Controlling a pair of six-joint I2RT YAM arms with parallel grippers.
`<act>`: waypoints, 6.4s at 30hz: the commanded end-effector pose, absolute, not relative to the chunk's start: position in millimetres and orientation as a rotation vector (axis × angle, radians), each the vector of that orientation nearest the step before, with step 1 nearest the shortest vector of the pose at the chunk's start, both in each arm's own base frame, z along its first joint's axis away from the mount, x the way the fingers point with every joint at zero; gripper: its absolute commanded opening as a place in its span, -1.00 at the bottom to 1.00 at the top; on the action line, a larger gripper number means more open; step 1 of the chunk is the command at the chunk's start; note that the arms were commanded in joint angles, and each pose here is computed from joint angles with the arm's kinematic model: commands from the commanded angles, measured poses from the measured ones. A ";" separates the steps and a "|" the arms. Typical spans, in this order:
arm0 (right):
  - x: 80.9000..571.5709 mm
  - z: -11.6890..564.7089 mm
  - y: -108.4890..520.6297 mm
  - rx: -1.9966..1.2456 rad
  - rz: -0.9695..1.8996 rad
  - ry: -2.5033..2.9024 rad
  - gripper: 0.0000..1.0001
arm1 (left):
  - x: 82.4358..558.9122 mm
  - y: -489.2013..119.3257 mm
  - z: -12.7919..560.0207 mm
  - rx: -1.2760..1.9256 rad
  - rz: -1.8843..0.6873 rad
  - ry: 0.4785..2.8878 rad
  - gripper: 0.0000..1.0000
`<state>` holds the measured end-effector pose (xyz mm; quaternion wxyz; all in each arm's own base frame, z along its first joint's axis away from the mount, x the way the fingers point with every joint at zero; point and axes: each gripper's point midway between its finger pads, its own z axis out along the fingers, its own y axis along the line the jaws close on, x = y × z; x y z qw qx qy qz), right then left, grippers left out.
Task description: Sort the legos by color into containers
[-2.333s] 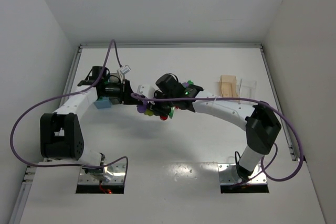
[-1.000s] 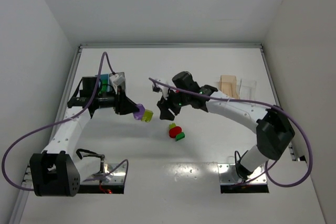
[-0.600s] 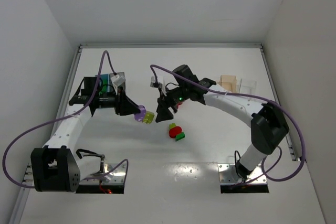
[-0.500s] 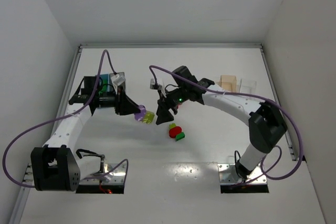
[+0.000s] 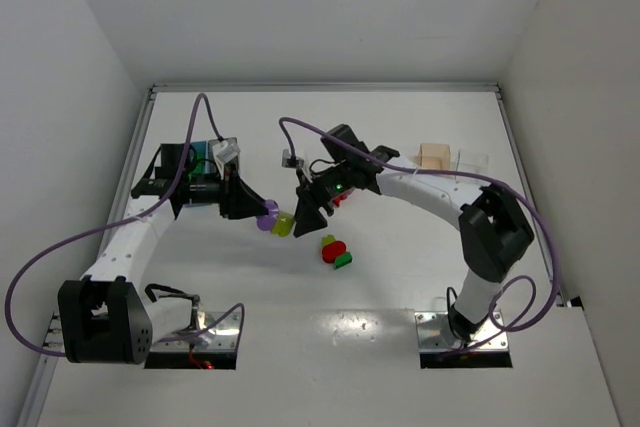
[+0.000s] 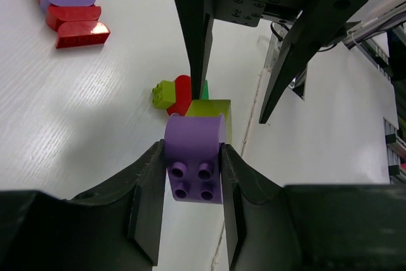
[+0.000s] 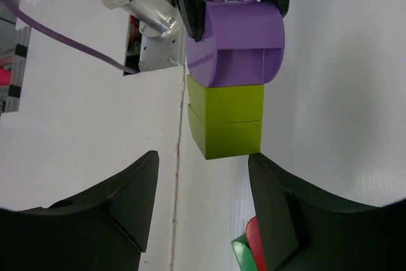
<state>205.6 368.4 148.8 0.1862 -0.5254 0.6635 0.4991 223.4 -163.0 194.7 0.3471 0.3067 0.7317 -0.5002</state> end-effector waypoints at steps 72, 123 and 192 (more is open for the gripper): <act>211.9 158.6 400.6 -1.540 1.491 1.759 -0.19 | 221.9 -171.2 205.2 0.894 -1.304 1.809 -0.90; 229.7 150.6 332.3 -1.395 1.137 1.883 -0.91 | 414.9 -12.2 145.1 -0.090 -0.122 2.162 -1.00; 248.0 198.7 351.8 -1.475 1.228 1.679 -0.91 | 234.5 -236.4 214.4 1.181 -1.320 1.695 0.65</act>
